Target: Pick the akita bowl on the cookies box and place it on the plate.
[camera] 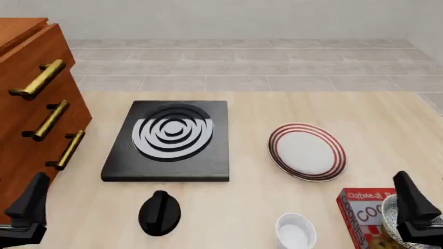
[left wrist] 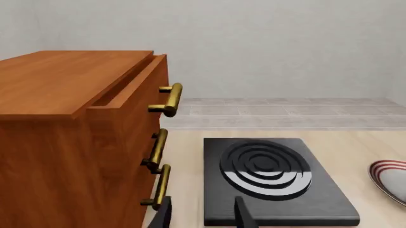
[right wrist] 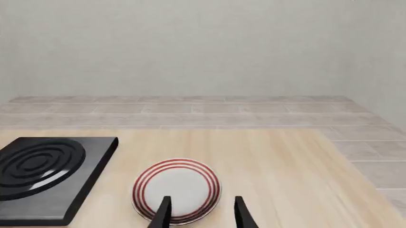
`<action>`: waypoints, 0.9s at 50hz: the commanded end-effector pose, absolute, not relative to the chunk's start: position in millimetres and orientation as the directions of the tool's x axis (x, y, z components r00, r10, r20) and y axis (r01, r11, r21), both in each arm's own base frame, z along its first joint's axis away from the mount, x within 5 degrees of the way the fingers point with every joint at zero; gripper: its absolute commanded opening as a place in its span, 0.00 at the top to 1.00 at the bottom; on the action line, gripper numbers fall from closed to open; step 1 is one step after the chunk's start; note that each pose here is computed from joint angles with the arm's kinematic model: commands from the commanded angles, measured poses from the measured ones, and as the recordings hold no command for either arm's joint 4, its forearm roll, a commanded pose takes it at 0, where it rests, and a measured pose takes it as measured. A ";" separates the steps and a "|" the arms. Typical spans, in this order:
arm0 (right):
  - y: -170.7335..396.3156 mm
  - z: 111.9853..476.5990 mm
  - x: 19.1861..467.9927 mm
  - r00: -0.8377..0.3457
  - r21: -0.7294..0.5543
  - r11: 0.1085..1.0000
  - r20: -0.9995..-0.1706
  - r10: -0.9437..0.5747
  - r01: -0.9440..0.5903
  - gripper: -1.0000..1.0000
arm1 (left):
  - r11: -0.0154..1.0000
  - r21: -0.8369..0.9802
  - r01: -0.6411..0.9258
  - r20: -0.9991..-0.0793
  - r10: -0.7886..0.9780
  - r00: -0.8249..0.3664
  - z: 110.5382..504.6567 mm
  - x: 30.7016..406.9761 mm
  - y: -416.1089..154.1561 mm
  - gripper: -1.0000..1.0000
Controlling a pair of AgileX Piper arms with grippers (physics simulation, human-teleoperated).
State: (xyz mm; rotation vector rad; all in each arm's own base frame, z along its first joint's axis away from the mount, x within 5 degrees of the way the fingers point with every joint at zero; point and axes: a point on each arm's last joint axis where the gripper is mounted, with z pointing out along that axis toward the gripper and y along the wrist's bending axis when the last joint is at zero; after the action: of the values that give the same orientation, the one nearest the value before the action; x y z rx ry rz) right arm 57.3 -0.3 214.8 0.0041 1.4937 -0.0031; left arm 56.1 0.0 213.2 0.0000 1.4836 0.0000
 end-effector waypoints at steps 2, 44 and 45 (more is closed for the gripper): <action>0.3 215.4 56.5 0.077 -0.006 1.000 -0.997 -0.005 -0.005 0.00 | 1.000 0.000 0.000 -0.996 0.000 0.087 213.2 56.1 0.0 0.00; -0.1 280.4 56.0 -0.140 -0.028 1.000 -0.990 -0.028 -0.003 0.00 | 1.000 0.000 0.000 -0.996 0.000 0.087 213.2 56.1 0.0 0.00; -0.3 280.8 56.1 -0.143 -0.030 1.000 -0.989 -0.030 0.000 0.00 | 1.000 0.000 0.000 -0.996 0.000 0.087 213.2 56.1 0.0 0.00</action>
State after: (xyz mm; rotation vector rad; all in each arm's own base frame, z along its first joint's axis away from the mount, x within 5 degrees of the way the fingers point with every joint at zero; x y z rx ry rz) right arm 57.3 0.2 266.6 -0.0367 1.6602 -0.0281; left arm 56.1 0.0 213.2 0.0000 1.4836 0.0000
